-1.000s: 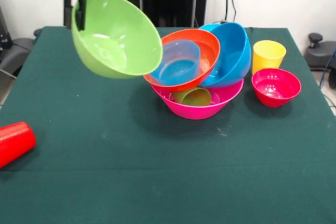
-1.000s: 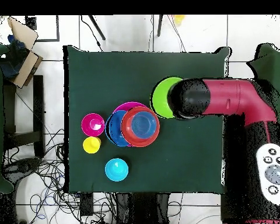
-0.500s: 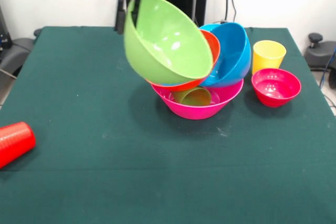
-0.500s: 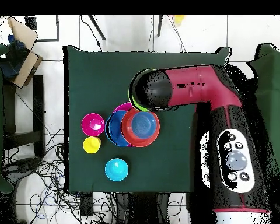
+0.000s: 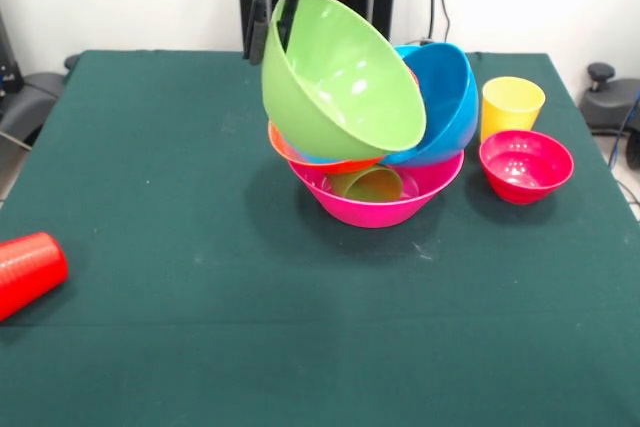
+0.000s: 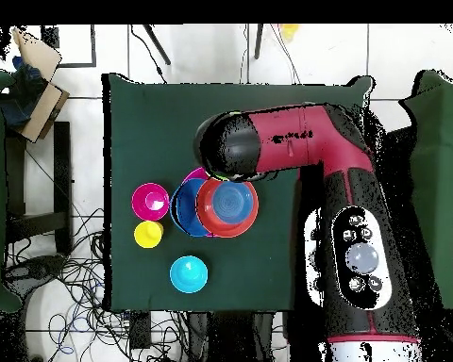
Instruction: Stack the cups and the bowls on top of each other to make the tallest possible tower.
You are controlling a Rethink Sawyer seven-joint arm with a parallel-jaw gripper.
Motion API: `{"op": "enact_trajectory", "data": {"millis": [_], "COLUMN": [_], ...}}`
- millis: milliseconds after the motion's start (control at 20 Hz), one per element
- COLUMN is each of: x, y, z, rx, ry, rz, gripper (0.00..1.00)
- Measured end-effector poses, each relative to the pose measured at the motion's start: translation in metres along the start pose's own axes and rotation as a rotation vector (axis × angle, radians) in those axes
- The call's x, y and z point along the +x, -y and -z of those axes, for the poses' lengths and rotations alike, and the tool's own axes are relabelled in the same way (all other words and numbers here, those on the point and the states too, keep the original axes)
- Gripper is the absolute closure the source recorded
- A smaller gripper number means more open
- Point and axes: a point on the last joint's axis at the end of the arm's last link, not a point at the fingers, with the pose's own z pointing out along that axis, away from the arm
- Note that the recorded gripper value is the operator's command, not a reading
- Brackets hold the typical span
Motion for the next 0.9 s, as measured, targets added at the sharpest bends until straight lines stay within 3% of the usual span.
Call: {"op": "enact_trajectory", "data": {"millis": [450, 900], "x": [0.007, 0.035], "y": [0.014, 0.023], "z": [-0.001, -0.003], "rx": [0.009, 0.016], "ry": [0.029, 0.043], "rz": [-0.016, -0.026], "gripper": [1.0, 1.0]}}
